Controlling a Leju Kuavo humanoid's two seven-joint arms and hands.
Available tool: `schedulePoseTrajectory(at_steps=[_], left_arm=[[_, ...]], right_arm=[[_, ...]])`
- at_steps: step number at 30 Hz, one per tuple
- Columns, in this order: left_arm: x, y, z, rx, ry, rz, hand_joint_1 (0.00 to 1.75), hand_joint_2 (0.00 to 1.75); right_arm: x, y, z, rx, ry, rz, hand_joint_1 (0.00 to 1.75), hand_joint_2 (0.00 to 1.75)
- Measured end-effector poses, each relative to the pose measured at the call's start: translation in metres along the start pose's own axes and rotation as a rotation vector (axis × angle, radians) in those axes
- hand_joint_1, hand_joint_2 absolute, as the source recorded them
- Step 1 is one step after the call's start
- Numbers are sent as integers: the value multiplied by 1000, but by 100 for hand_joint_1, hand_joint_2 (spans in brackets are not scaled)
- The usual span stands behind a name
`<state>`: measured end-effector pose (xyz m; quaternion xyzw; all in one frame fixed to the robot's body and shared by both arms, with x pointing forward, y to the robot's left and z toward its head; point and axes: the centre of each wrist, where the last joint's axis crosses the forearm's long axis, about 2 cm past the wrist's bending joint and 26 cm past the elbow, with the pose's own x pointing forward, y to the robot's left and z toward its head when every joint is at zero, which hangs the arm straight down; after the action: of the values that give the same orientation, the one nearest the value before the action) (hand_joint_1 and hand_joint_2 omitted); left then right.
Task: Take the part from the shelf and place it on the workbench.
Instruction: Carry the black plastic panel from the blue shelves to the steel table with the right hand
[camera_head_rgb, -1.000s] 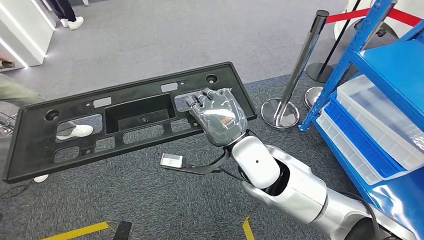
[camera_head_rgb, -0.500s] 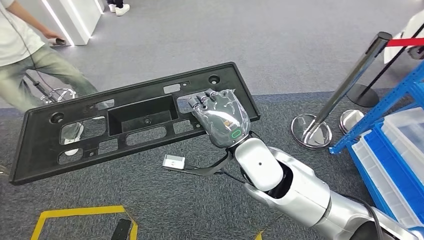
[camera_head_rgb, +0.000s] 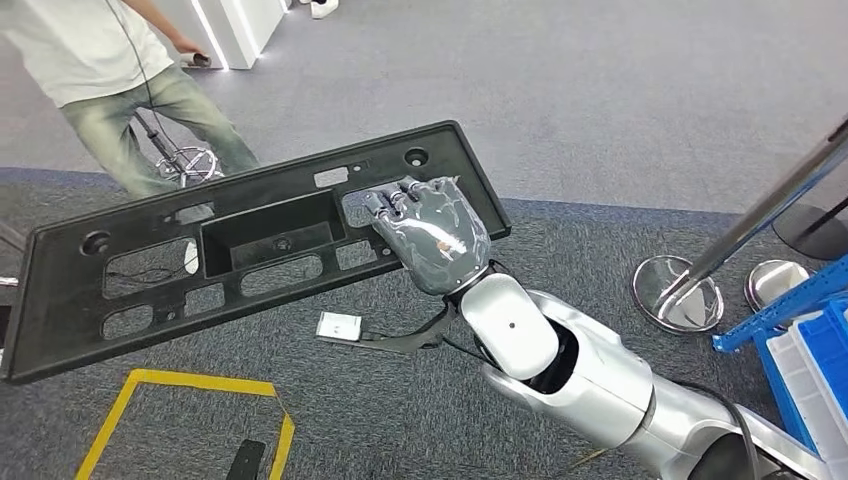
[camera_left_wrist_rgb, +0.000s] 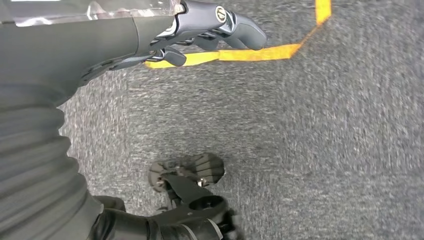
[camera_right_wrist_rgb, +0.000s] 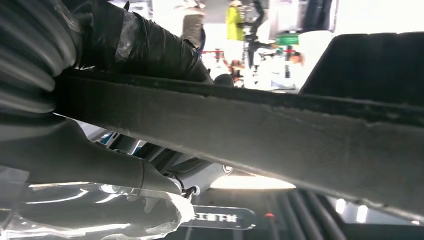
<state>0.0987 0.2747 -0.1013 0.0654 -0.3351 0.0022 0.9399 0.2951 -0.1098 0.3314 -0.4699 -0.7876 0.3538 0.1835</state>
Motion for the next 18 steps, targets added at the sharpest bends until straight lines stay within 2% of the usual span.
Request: schedulePoseTrajectory(at_steps=[18], left_arm=[[3,0,-2,-1,-3,-6,0,175]], right_arm=[[1,2,0,1,-3,0,175,175]])
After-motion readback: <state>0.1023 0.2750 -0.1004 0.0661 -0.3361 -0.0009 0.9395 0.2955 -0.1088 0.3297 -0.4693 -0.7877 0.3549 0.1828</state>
